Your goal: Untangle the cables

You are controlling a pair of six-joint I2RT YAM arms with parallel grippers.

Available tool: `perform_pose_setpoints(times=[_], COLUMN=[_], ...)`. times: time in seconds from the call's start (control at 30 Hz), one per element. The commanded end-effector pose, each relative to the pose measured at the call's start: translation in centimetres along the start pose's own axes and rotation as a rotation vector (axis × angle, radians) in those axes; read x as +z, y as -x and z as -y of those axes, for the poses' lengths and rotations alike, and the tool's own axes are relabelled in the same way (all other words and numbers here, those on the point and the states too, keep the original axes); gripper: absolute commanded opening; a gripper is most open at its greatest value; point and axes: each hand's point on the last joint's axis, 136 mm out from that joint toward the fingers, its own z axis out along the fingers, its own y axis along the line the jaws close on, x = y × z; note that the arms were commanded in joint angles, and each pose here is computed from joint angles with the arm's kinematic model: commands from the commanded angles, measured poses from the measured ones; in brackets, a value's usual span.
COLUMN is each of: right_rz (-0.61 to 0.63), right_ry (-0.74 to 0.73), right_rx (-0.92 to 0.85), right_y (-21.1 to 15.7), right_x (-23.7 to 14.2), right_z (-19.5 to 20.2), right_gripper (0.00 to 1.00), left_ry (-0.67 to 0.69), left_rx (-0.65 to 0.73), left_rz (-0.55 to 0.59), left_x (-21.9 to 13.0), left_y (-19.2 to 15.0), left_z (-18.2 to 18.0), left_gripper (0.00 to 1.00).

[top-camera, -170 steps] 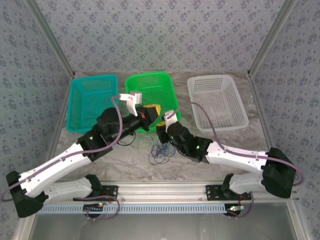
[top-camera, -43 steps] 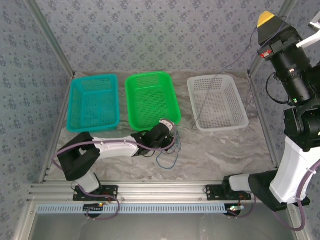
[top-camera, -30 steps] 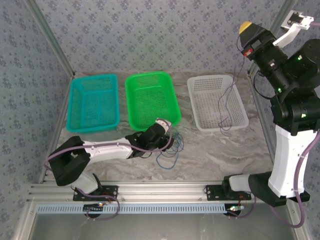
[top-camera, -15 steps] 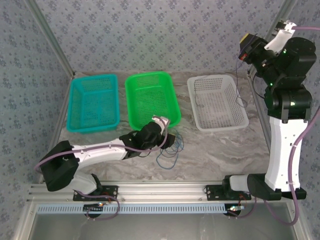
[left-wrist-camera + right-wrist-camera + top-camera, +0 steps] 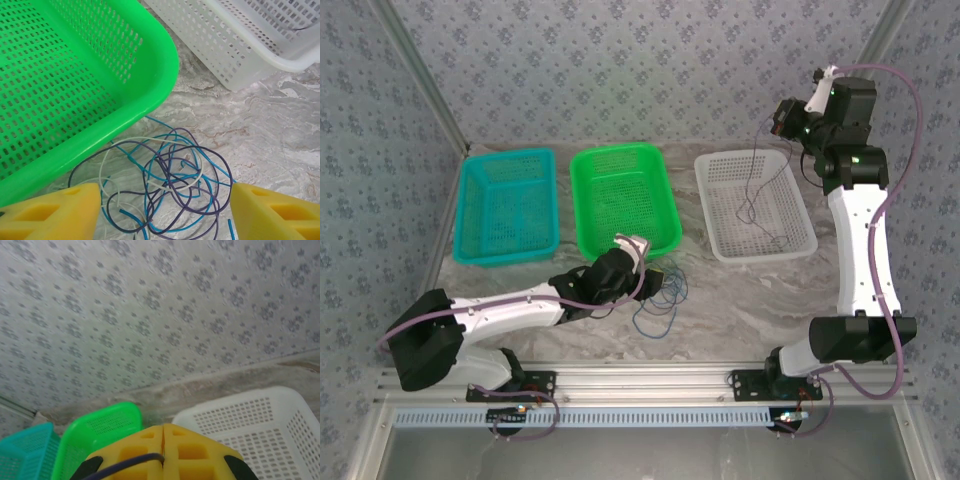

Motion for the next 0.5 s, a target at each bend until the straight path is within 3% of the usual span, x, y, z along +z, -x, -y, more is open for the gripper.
perform_pose_setpoints(times=[0.0, 0.17, 0.47], right_rz=[-0.012, -0.093, -0.429], right_ry=[-0.004, -0.074, -0.207], right_rx=[-0.038, -0.008, 0.055], right_y=[-0.7, -3.6, -13.5], right_x=[0.3, 2.1, 5.7], right_z=[1.2, 4.3, 9.5], right_gripper=[0.00, 0.00, 0.03], left_ry=[0.012, 0.010, -0.002], left_rx=[-0.018, -0.019, -0.035], left_rz=[0.035, 0.032, 0.024], left_x=[-0.6, -0.6, -0.7], left_y=[0.7, 0.7, 0.3], left_z=[-0.2, -0.2, -0.1], left_gripper=[0.69, 0.69, 0.69])
